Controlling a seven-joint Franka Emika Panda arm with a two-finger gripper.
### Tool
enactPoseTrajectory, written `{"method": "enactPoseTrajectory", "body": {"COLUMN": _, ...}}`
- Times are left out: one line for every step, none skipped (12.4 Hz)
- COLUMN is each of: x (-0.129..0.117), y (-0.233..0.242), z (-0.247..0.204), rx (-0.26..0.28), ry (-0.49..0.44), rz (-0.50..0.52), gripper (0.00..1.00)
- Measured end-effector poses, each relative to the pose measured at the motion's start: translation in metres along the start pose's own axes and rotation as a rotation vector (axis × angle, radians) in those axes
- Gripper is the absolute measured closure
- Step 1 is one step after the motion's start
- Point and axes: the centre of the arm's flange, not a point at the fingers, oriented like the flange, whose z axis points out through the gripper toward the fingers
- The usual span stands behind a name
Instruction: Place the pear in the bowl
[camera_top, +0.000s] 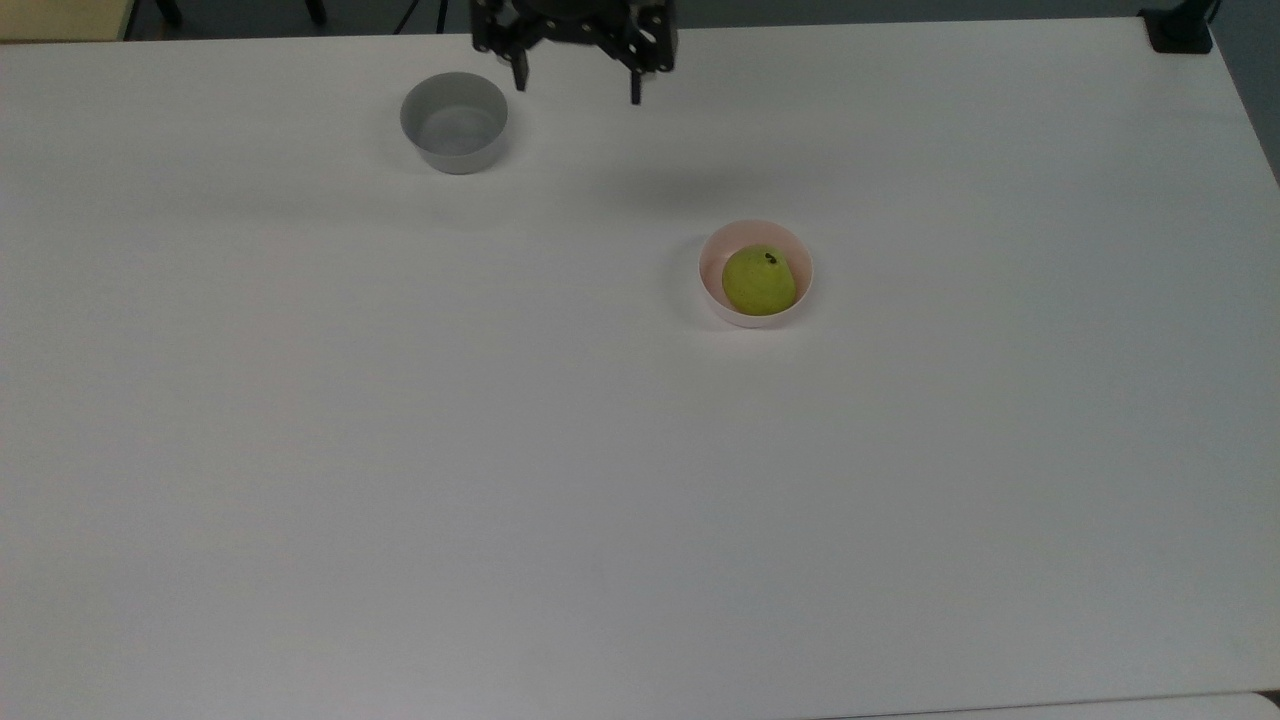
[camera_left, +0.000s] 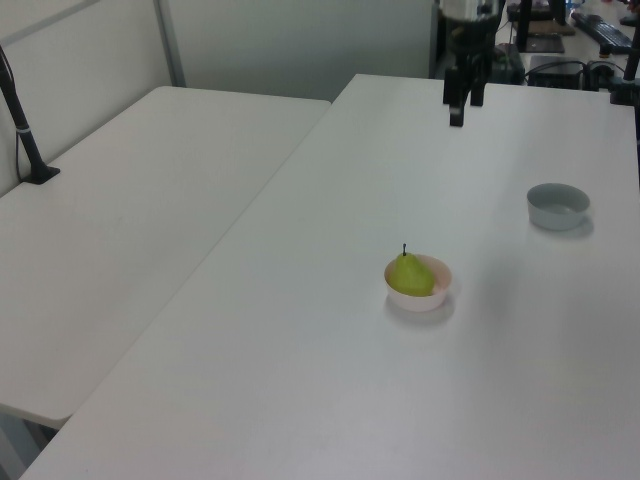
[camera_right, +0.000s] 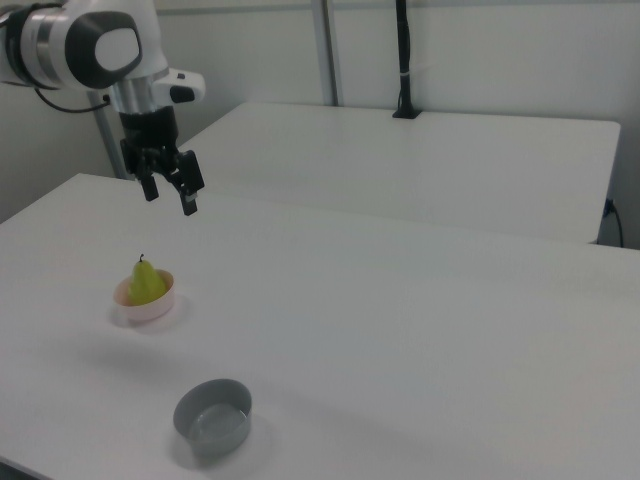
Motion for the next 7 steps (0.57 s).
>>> {"method": "enactPoseTrajectory", "body": {"x": 0.000, "y": 0.011, "z": -0.010, "rx": -0.001, "ry": 0.014, "rz": 0.018, "gripper": 0.00}}
{"method": "enactPoseTrajectory", "body": {"x": -0.001, "y": 0.023, "z": -0.019, "rx": 0.001, "ry": 0.029, "rz": 0.039, "gripper": 0.00}}
{"method": "enactPoseTrajectory", "body": {"x": -0.002, "y": 0.034, "z": -0.026, "rx": 0.002, "ry": 0.040, "rz": 0.054, "gripper": 0.00}}
{"method": "enactPoseTrajectory", "body": {"x": -0.002, "y": 0.041, "z": -0.029, "rx": 0.002, "ry": 0.045, "rz": 0.045, "gripper": 0.00}}
{"method": "enactPoseTrajectory", "body": {"x": -0.002, "y": 0.047, "z": -0.030, "rx": 0.001, "ry": 0.047, "rz": 0.019, "gripper": 0.00}}
{"method": "enactPoseTrajectory", "body": {"x": -0.001, "y": 0.056, "z": -0.030, "rx": 0.000, "ry": 0.048, "rz": -0.028, "gripper": 0.00}}
{"method": "enactPoseTrajectory", "body": {"x": 0.001, "y": 0.063, "z": -0.031, "rx": 0.016, "ry": 0.056, "rz": -0.081, "gripper": 0.00}}
